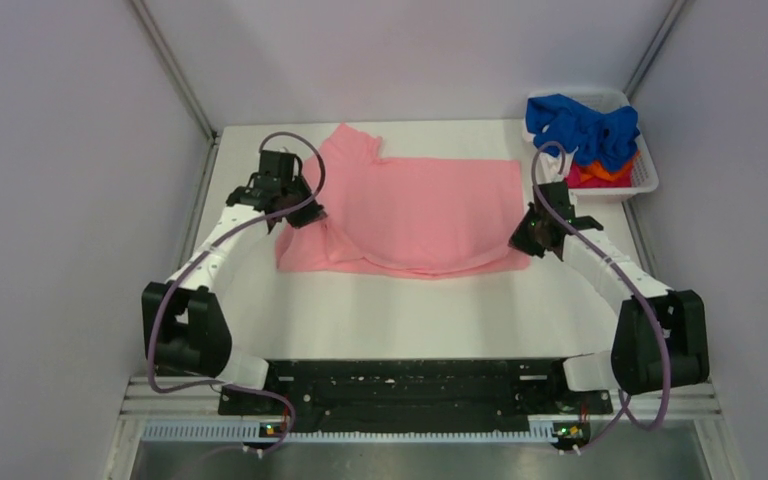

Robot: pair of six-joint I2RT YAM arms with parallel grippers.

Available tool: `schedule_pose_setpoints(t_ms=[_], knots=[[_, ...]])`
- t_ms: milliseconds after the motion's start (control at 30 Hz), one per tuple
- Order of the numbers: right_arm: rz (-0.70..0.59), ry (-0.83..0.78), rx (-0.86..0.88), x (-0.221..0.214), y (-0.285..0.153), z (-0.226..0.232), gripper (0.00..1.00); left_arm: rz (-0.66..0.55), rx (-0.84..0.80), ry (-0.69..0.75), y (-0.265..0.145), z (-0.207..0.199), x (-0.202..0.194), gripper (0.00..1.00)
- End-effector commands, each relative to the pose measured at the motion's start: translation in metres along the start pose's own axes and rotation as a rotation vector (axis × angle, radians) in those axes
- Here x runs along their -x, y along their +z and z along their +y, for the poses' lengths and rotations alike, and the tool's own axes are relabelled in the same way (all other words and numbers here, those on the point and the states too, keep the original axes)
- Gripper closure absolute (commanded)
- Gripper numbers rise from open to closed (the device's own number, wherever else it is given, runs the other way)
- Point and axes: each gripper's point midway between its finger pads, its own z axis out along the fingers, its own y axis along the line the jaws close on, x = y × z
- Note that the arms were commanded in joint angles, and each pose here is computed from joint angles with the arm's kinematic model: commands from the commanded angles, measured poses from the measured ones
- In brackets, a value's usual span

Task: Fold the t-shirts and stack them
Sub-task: Fold the flattened tshirt in 1/3 of the way

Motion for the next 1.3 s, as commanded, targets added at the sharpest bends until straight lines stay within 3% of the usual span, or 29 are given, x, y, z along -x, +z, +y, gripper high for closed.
schedule_pose_setpoints(t_ms=[0,333,767,833,900,933,1033,1067,1100,1133,1167,1200,1233,1267], knots=[[-0.075,-0.004,0.043,0.038,0.003,0.019,1.00,-0.060,-0.031,0.034,0.011,-0.014,0.037,1.00],[-0.067,0.032,-0.006,0.055,0.032,0.010,1.00,-0.055,0.047,0.046,0.052,-0.003,0.077,1.00],[-0.094,0.074,-0.055,0.083,0.080,0.003,0.95,0.017,0.035,0.062,0.119,0.002,0.098,1.00],[-0.107,0.078,-0.077,0.090,0.087,0.001,0.86,0.024,0.028,0.054,0.131,0.001,0.102,0.90],[-0.122,0.077,-0.092,0.098,0.090,0.000,0.71,0.031,0.015,0.048,0.141,-0.001,0.106,0.84],[-0.136,0.079,-0.106,0.103,0.091,-0.001,0.66,0.033,0.013,0.045,0.144,-0.002,0.108,0.75],[-0.192,0.090,-0.164,0.118,0.082,-0.009,0.54,0.032,0.034,0.034,0.144,0.000,0.115,0.46],[-0.212,0.092,-0.169,0.122,0.076,-0.009,0.50,0.025,0.043,0.033,0.140,0.000,0.118,0.33],[-0.229,0.086,-0.163,0.125,0.070,-0.008,0.46,0.018,0.051,0.035,0.135,0.001,0.120,0.10],[-0.231,0.075,-0.151,0.124,0.066,-0.007,0.41,0.011,0.056,0.039,0.128,0.001,0.120,0.02],[-0.231,0.060,-0.128,0.122,0.060,-0.004,0.31,0.008,0.051,0.040,0.120,-0.001,0.119,0.01],[-0.227,0.040,-0.101,0.118,0.056,0.000,0.10,0.015,0.043,0.035,0.114,-0.001,0.115,0.01],[-0.222,0.015,-0.072,0.113,0.053,0.006,0.02,0.021,0.024,0.027,0.107,-0.004,0.109,0.01],[-0.211,-0.018,-0.042,0.106,0.050,0.012,0.01,0.038,0.000,0.019,0.102,-0.006,0.100,0.01]])
